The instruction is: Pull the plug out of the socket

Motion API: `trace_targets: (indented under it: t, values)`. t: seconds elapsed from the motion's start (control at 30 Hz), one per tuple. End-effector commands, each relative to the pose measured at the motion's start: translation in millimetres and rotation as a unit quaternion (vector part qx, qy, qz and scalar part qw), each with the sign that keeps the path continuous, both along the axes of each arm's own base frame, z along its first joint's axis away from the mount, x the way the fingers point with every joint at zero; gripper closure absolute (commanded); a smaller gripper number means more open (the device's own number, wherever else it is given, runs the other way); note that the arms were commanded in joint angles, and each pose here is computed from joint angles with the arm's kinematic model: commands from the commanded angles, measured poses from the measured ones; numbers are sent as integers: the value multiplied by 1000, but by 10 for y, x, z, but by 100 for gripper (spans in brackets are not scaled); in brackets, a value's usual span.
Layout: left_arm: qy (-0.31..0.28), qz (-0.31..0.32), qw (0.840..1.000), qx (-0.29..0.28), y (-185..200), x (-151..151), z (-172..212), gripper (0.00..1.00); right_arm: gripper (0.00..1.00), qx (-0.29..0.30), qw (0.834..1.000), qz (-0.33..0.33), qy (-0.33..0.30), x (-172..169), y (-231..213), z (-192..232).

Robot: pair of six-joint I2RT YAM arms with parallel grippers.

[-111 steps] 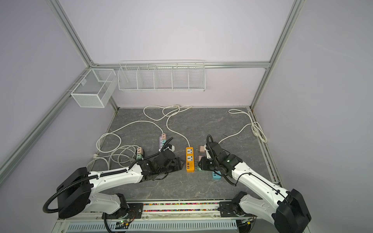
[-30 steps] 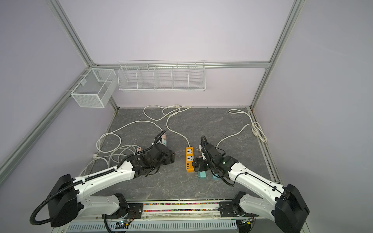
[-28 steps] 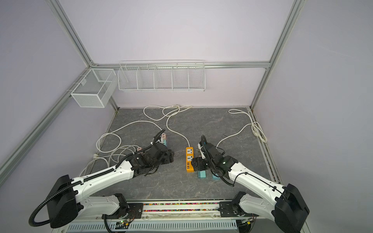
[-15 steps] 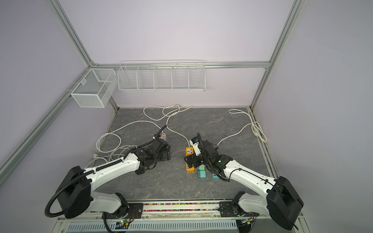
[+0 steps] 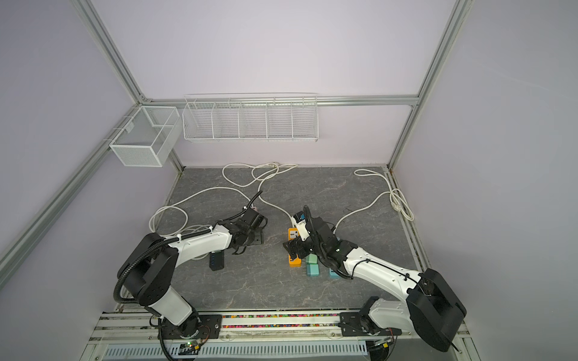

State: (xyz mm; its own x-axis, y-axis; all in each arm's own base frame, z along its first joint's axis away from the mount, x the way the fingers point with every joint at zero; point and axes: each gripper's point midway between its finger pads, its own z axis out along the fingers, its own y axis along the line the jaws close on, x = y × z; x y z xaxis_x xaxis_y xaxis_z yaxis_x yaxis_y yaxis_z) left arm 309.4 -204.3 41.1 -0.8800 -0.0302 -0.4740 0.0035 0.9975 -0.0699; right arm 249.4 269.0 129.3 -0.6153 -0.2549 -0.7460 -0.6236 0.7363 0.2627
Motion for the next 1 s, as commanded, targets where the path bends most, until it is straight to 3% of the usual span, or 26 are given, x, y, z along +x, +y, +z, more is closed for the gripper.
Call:
trace_targets:
  t: [0.0,0.5,0.77,0.97]
  values:
    - [-1,-14,1000,-8,-118,126,25,36,11,-8,1000,8,-12,-3,11,-49]
    - [24,-5,999,-22,-127,51,-85,59,11,-16,1000,1,-16,28,-4,-82]
    - [35,7,997,-63,-162,-191,-25,63,11,-23,999,-18,-21,67,-73,-71]
    - [35,-8,997,-63,-319,-440,44,63,11,-30,999,-33,-21,93,-128,-79]
